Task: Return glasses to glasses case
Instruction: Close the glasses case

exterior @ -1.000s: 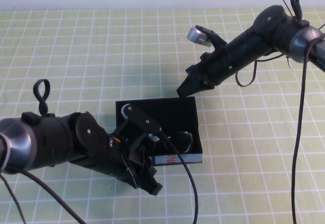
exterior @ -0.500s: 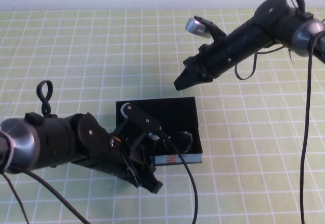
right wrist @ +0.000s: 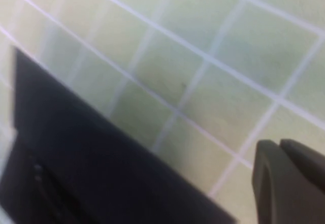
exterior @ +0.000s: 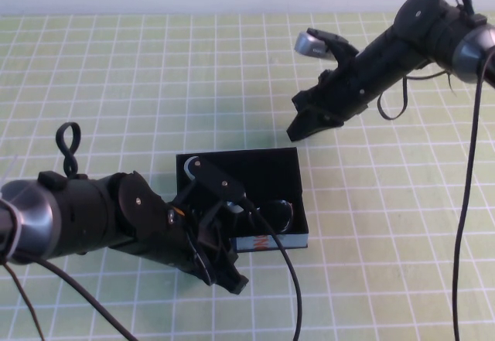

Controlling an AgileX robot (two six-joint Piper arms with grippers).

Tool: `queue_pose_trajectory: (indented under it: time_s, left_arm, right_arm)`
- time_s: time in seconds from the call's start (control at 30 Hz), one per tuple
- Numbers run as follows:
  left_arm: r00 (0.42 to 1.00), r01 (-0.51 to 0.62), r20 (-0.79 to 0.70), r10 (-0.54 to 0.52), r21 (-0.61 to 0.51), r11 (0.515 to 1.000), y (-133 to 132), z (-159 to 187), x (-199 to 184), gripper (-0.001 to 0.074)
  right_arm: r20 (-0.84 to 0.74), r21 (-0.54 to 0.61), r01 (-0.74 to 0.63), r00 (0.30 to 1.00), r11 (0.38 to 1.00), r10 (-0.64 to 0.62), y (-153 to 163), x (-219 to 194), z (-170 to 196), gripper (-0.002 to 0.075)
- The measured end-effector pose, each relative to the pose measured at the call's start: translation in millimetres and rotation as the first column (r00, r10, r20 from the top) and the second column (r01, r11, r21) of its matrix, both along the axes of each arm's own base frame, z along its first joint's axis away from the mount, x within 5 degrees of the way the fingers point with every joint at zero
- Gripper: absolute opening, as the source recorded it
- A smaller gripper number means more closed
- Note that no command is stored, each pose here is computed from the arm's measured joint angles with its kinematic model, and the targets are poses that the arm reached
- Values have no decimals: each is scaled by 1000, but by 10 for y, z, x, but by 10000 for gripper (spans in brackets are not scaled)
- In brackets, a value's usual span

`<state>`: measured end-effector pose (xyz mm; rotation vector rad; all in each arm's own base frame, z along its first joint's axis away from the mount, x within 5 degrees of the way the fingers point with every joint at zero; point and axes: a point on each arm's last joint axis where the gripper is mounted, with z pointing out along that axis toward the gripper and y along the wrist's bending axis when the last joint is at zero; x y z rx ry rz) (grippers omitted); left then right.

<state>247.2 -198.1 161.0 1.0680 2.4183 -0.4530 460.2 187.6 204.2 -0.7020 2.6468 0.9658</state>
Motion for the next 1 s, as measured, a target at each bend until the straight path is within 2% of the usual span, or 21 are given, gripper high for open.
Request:
queue_pose_trajectory:
  time_s: [0.27,0.53,1.0]
  left_arm:
    - [1000,4,-3,-4,0,1000,-6,-1,-7,-3]
    - [1000,4,-3,-4,0,1000,-6,-1,-7,-3]
    - [1000,-4,12,4,-1,1000,-4,3,7,-3]
  right_arm:
    - [-107,-9,17,994,1000,-18,11,28,-337,-18]
    - [-141,86,46,989,995,-34,77,29,-301,-18]
    - [-165,85,34,986,996,-20,107,-161,-169,-18]
